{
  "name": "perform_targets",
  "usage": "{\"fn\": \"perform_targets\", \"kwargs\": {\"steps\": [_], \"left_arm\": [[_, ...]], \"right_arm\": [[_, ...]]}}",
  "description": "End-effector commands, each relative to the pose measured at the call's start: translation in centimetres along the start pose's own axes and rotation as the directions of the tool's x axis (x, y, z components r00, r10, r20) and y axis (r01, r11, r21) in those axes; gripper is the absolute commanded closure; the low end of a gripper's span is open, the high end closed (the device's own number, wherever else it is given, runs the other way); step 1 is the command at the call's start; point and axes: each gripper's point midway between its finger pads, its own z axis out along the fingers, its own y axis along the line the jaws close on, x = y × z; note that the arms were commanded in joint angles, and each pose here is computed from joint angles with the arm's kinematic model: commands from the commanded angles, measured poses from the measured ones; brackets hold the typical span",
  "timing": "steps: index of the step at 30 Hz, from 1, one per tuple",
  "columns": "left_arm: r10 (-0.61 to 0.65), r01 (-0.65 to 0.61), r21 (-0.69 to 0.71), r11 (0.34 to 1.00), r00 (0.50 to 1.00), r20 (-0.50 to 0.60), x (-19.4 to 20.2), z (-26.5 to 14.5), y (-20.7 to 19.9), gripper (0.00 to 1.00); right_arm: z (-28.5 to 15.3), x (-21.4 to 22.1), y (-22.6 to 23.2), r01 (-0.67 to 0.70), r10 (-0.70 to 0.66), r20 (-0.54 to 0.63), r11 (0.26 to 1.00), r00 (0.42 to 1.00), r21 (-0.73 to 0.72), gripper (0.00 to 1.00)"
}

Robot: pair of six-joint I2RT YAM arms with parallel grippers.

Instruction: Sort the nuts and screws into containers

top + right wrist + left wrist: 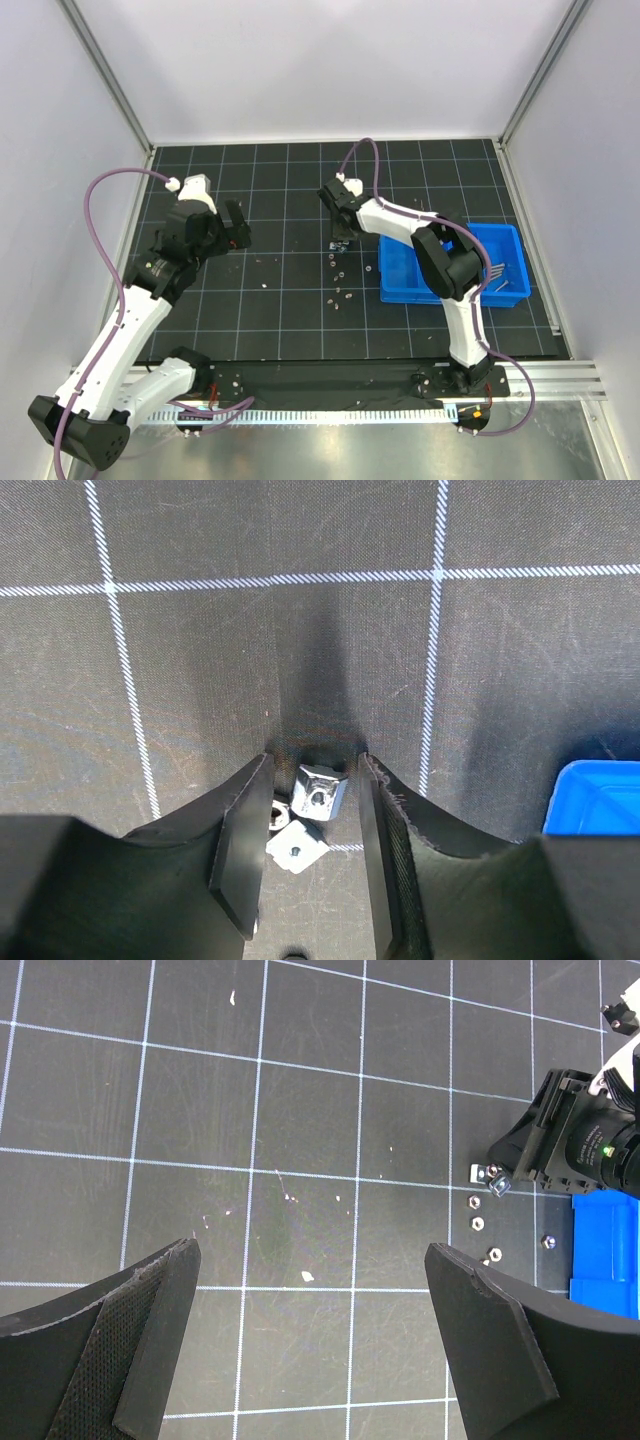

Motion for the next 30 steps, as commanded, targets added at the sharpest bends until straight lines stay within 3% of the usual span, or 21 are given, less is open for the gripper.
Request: {"fn": "perform_targets", "kwargs": {"steps": [1, 6, 14, 30], "left_arm": [[0.002, -0.003, 0.014, 1.0, 0.999, 0.045, -1.1, -0.3, -0.2, 0.0], [0.001, -0.002, 0.015, 1.0, 0.999, 0.044, -1.1, -0.3, -0.2, 0.0], [-0.001, 0.0, 0.019, 1.0, 0.999, 0.047, -1.2, -0.5, -0.3, 0.0], [-0.002, 0.001, 0.021, 1.0, 0.999, 0.051, -1.2, -0.5, -0.3, 0.0]], "right_arm": [[0.2, 0.8, -0.2, -0.027, 0.027, -0.013, 1.0, 1.0, 0.006, 0.55], [0.0, 1.9, -0.6, -0.04, 0.04, -0.045, 0.999, 0.998, 0.005, 0.6], [-0.7, 2.2, -1.3, -0.045, 0.045, -0.041, 0.999, 0.998, 0.015, 0.79], [-6.9, -6.0, -1.6, -0.092, 0.099, 0.127, 0.994, 0.987, -0.059, 0.83]]}}
